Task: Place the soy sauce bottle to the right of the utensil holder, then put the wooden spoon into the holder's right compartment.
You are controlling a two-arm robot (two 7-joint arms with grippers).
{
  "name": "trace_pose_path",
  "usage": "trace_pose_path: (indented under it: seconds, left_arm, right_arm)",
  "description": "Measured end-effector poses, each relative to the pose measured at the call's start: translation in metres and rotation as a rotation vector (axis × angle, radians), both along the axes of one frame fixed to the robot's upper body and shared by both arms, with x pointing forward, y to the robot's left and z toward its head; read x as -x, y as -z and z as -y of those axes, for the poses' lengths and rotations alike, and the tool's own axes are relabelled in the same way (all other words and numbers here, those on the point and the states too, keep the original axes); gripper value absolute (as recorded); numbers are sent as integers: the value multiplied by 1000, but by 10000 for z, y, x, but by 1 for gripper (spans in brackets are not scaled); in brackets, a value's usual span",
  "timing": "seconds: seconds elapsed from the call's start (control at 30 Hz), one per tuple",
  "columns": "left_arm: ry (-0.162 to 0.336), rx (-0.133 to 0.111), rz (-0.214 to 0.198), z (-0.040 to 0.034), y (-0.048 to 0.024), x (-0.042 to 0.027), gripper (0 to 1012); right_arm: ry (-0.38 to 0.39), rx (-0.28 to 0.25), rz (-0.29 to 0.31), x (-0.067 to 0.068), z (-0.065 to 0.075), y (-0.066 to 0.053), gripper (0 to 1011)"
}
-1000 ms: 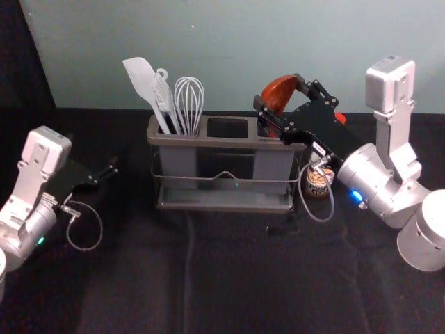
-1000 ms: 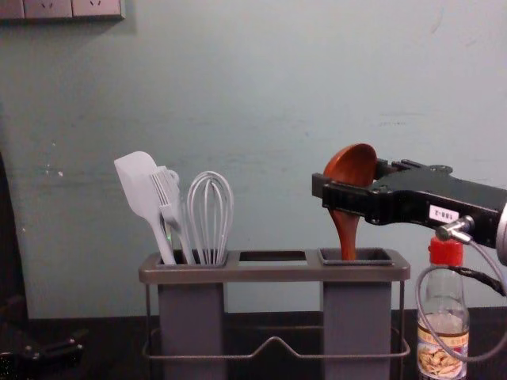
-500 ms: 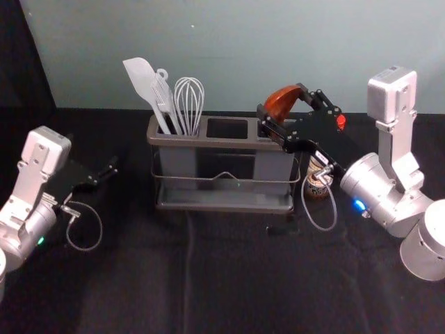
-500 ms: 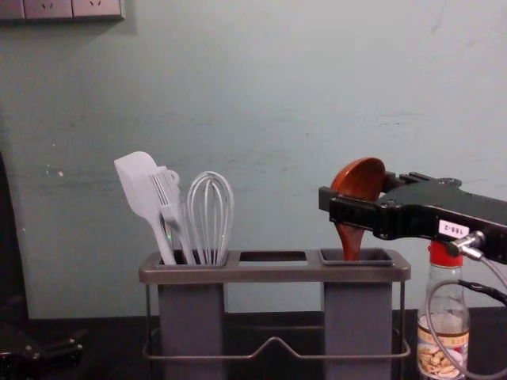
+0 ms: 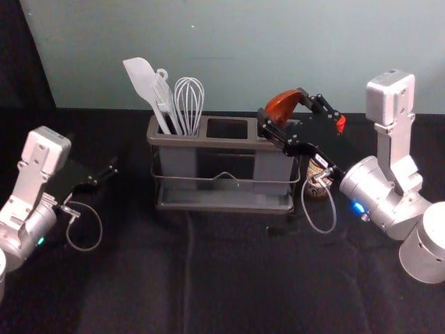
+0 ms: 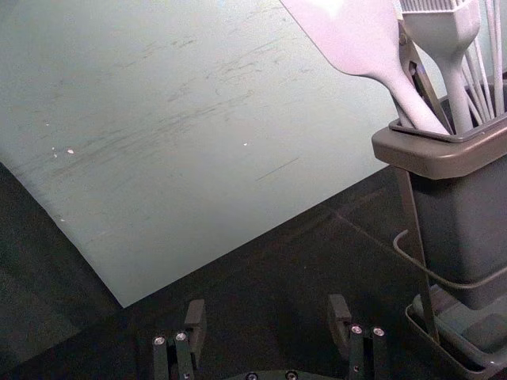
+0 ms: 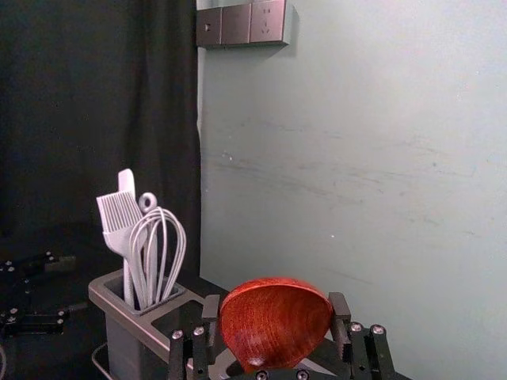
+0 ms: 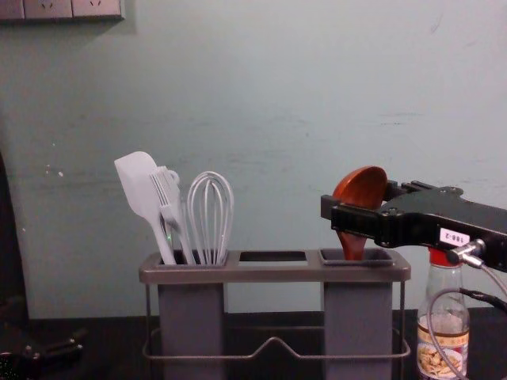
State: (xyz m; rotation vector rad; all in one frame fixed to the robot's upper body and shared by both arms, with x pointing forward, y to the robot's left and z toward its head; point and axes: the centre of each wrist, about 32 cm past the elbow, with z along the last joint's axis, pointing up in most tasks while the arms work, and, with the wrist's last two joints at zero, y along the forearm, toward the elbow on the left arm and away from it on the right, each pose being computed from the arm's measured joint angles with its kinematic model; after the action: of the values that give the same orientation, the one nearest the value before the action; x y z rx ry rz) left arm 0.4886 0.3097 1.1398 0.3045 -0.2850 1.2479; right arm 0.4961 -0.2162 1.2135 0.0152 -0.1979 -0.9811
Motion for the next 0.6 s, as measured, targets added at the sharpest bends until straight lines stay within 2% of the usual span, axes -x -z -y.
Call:
trace_pose_path:
  seconds: [0.23,0.3,0.47,0.6]
  left_arm:
    - [0,0,0,0,0,0,1005]
    - [0,0,0,0,0,0,1005]
    - [0,0,0,0,0,0,1005]
    - [0,0,0,0,0,0,1005]
  right_arm:
    - [-1,1,1,0,1,0,842]
    - [-1,1,2,0,1,-1,916]
    - [-1,1,3,-1,0,-2,1004]
    - [-2,1,3,-2,0,-3,1004]
